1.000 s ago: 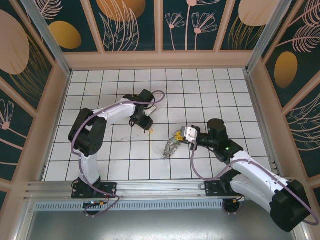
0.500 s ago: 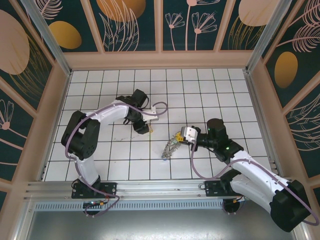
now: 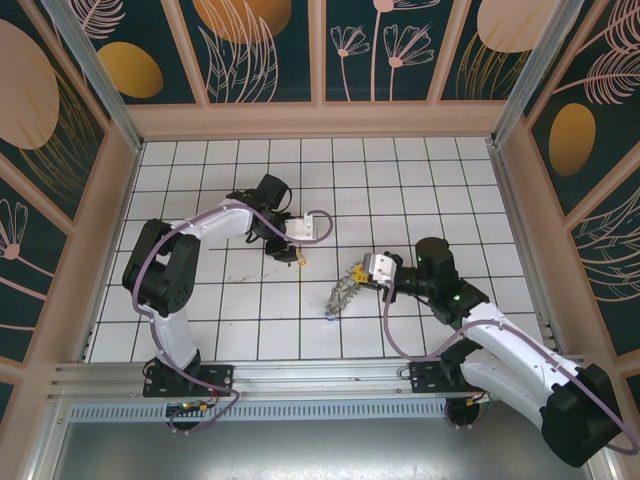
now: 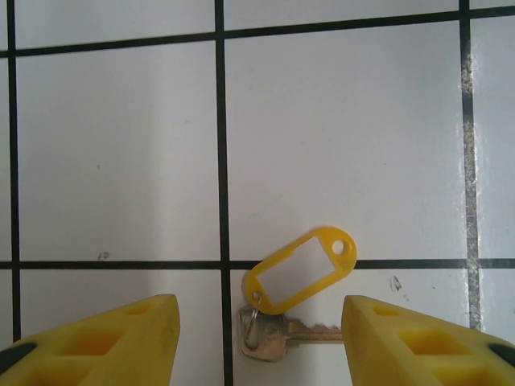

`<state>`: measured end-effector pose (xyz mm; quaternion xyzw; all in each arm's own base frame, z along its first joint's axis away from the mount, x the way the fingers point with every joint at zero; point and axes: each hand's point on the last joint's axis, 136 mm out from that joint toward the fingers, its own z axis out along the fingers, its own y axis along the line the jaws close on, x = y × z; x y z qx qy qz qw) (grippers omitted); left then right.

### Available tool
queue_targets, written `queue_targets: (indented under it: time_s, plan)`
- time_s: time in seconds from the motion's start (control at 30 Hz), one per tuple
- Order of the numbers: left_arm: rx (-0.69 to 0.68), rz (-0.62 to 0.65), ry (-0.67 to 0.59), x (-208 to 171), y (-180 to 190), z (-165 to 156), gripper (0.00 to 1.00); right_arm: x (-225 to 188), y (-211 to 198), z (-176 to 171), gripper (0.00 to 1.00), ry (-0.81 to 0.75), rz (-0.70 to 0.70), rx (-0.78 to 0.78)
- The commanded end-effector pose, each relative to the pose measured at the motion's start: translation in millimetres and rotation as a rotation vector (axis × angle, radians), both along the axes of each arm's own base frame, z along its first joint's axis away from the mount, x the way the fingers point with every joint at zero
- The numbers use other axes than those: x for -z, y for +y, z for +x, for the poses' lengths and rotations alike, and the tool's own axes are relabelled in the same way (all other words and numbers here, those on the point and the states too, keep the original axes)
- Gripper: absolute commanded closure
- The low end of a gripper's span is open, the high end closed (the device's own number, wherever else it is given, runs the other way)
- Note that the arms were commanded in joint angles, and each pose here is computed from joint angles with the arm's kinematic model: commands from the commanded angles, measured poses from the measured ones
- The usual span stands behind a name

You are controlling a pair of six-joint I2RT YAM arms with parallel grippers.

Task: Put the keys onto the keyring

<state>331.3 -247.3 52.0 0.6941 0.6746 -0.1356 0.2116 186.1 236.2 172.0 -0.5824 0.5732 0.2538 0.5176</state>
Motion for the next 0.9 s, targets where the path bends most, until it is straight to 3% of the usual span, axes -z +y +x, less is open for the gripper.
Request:
queue_targets:
  time_s: [0.0, 0.6, 0.7, 0.87]
  plan:
    - [0.032, -0.012, 0.011, 7, 2, -5, 0.44, -13, -2, 5, 1.0, -0.038, 0.034, 0.009]
    - [0.021, 0.018, 0.074, 23, 5, 9, 0.52, -11, -4, 8, 1.0, -0.031, 0.032, 0.021]
    - [0.025, 0.021, 0.094, 29, 5, 7, 0.6, -11, -4, 9, 1.0, -0.032, 0.032, 0.024]
    - [0.02, 0.026, 0.096, 29, 7, 4, 0.58, -11, -5, 9, 1.0, -0.032, 0.031, 0.026]
